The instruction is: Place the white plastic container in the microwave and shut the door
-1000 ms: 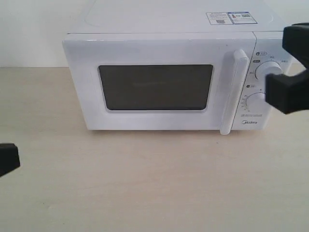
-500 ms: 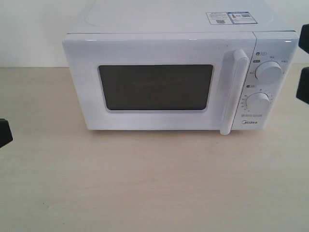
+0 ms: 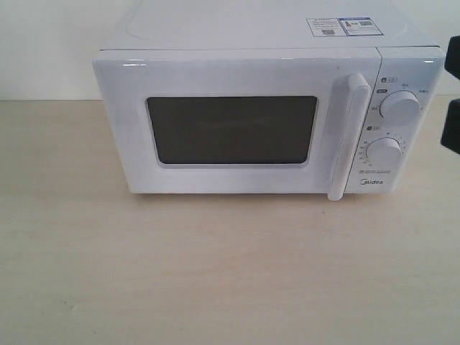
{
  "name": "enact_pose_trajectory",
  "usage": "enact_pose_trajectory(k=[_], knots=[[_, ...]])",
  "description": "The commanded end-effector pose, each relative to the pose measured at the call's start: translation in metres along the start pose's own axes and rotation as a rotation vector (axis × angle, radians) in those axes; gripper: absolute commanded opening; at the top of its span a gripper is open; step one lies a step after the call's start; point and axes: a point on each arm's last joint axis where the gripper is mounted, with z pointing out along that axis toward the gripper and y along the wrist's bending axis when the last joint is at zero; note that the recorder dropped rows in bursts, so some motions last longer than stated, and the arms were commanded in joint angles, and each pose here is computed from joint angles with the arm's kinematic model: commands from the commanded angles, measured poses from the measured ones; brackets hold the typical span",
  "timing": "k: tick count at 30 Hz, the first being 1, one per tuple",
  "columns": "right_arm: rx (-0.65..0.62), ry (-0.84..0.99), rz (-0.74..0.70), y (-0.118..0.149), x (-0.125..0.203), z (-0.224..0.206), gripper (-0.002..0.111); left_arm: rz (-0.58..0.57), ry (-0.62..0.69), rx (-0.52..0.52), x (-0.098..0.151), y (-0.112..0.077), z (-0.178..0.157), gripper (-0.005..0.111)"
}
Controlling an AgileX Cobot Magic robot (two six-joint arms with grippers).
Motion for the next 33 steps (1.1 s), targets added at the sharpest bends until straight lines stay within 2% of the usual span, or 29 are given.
enact_pose_trajectory(k=[1, 3, 5, 8, 11, 13, 16, 18, 21, 24, 27, 29, 33], knots=[[0.000, -0.006, -0.006, 0.000, 0.000, 0.000, 0.000, 0.184, -0.088, -0.209, 0.001, 0.002, -0.029, 0.004], [0.000, -0.006, -0.006, 0.000, 0.000, 0.000, 0.000, 0.237, -0.098, -0.316, -0.002, 0.007, -0.030, 0.004], [0.000, -0.006, -0.006, 0.000, 0.000, 0.000, 0.000, 0.253, -0.132, -0.362, -0.002, 0.010, -0.029, 0.004], [0.000, -0.006, -0.006, 0.000, 0.000, 0.000, 0.000, 0.232, -0.168, -0.408, 0.014, 0.016, -0.020, 0.004], [0.000, -0.006, -0.006, 0.000, 0.000, 0.000, 0.000, 0.215, -0.146, -0.433, 0.042, 0.019, -0.009, 0.004], [0.000, -0.006, -0.006, 0.000, 0.000, 0.000, 0.000, 0.154, -0.115, -0.423, 0.058, 0.020, -0.004, 0.004], [0.000, -0.006, -0.006, 0.000, 0.000, 0.000, 0.000, -0.012, -0.096, -0.419, 0.084, 0.020, 0.002, 0.004], [0.000, -0.006, -0.006, 0.000, 0.000, 0.000, 0.000, -0.114, -0.098, -0.417, 0.092, 0.020, 0.004, 0.004], [0.000, -0.006, -0.006, 0.000, 0.000, 0.000, 0.000, -0.146, -0.022, -0.404, 0.099, 0.018, 0.005, 0.004], [0.000, -0.006, -0.006, 0.000, 0.000, 0.000, 0.000, -0.120, 0.020, -0.404, 0.102, 0.018, 0.005, 0.004], [0.000, -0.006, -0.006, 0.000, 0.000, 0.000, 0.000, -0.278, 0.160, -0.391, 0.117, 0.015, 0.004, 0.004], [0.000, -0.006, -0.006, 0.000, 0.000, 0.000, 0.000, -0.340, 0.129, -0.395, 0.115, 0.015, 0.004, 0.004], [0.000, -0.006, -0.006, 0.000, 0.000, 0.000, 0.000, -0.334, 0.131, -0.396, 0.115, 0.015, 0.004, 0.004]])
